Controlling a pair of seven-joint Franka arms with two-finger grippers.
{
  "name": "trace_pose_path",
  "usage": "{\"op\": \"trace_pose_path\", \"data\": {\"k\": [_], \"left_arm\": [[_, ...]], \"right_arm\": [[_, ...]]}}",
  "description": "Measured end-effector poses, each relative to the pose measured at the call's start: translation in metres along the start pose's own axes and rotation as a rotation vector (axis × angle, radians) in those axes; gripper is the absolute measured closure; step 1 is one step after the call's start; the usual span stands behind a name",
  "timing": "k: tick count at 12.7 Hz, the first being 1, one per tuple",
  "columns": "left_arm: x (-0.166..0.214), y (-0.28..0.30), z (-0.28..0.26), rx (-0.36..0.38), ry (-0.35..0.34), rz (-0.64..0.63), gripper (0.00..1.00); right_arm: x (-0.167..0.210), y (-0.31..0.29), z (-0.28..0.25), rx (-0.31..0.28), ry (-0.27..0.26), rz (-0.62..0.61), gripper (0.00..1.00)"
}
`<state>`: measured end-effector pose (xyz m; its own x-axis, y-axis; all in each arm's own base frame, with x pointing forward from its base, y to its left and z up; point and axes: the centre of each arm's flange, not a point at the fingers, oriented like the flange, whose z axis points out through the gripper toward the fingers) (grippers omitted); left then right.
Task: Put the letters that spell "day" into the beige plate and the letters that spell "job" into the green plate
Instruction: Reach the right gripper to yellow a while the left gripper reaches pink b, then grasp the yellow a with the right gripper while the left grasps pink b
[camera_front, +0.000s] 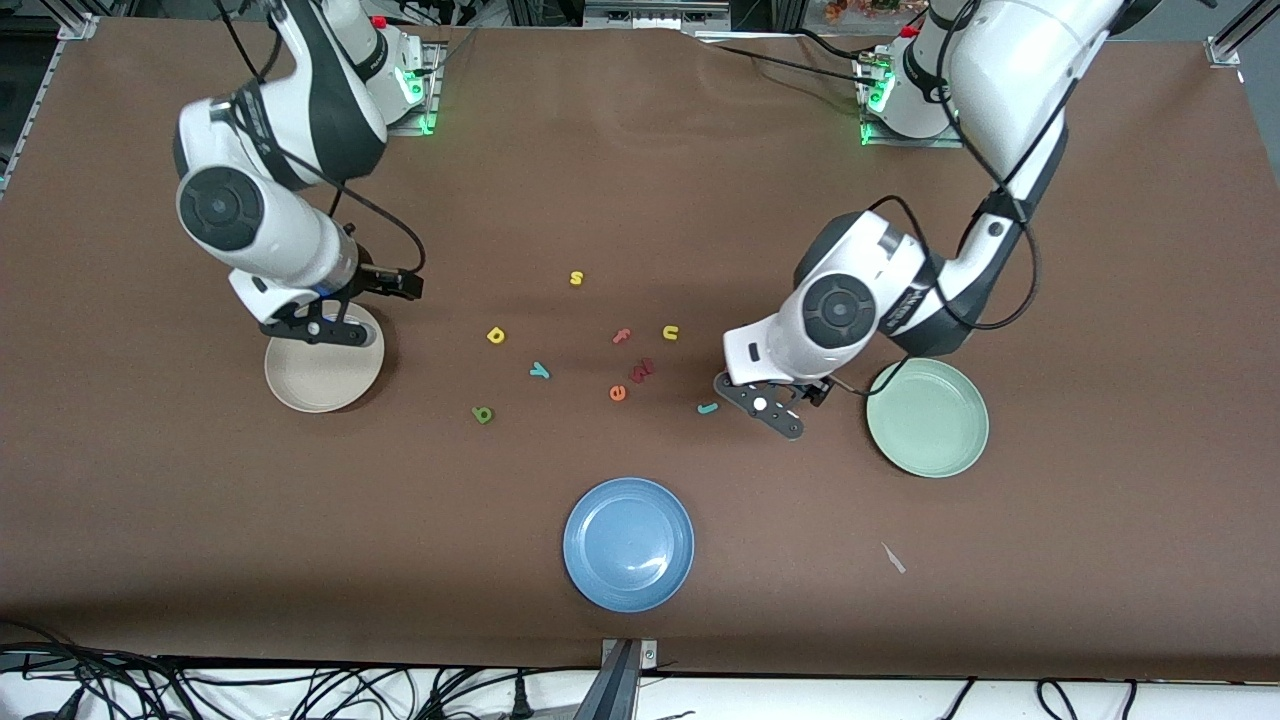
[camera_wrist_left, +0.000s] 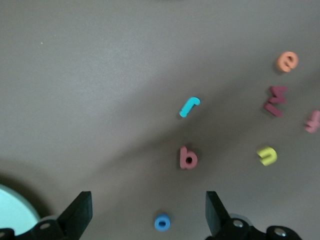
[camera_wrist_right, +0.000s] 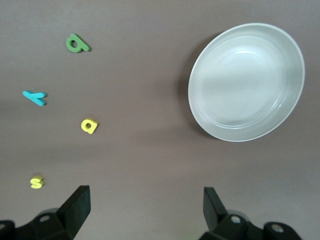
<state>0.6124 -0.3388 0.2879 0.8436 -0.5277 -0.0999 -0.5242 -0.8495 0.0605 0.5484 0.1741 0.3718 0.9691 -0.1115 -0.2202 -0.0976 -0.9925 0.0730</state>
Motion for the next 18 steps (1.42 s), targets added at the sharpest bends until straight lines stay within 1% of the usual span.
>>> {"op": "trace_pose_path", "data": {"k": [1,2,3,4,5,6,7,8,9,11,14,16,18], "left_arm": [[0.004,0.013,0.013,-0.003,0.009,-0.012,0.02],[0.006,0.024,0.027,-0.011,0.018,-0.017,0.04],[0.008,0.031,0.040,-0.019,0.026,-0.016,0.04],[0.007,0.033,0.050,-0.025,0.028,-0.015,0.12],[0.006,0.033,0.059,-0.028,0.022,-0.015,0.18],[0.004,0.033,0.064,-0.028,0.015,-0.015,0.20],[0.001,0.033,0.070,-0.028,0.002,-0.014,0.27],[-0.001,0.034,0.076,-0.029,-0.010,-0.012,0.27],[-0.004,0.036,0.083,-0.030,-0.020,-0.009,0.30],[-0.007,0.038,0.094,-0.030,-0.019,-0.002,0.31],[-0.012,0.037,0.108,-0.003,-0.010,0.027,0.31],[-0.014,0.037,0.112,-0.006,-0.004,0.027,0.31],[-0.015,0.038,0.115,-0.007,-0.006,0.029,0.31]], "right_arm": [[0.003,-0.001,0.004,0.001,0.001,0.000,0.00],[0.005,-0.002,0.004,0.010,0.016,0.002,0.00],[0.007,-0.004,0.001,0.034,0.036,0.013,0.00],[0.009,-0.007,0.000,0.076,0.046,0.039,0.00],[0.010,-0.010,0.001,0.116,0.051,0.075,0.00],[0.010,-0.013,0.005,0.139,0.057,0.119,0.00],[0.008,-0.018,0.012,0.151,0.065,0.156,0.00],[0.005,-0.027,0.021,0.160,0.077,0.188,0.00],[0.000,-0.037,0.032,0.170,0.090,0.223,0.00],[-0.011,-0.058,0.062,0.183,0.106,0.300,0.00],[-0.022,-0.090,0.098,0.211,0.127,0.414,0.00],[-0.028,-0.100,0.121,0.235,0.149,0.458,0.00],[-0.032,-0.097,0.148,0.258,0.179,0.474,0.00]]}}
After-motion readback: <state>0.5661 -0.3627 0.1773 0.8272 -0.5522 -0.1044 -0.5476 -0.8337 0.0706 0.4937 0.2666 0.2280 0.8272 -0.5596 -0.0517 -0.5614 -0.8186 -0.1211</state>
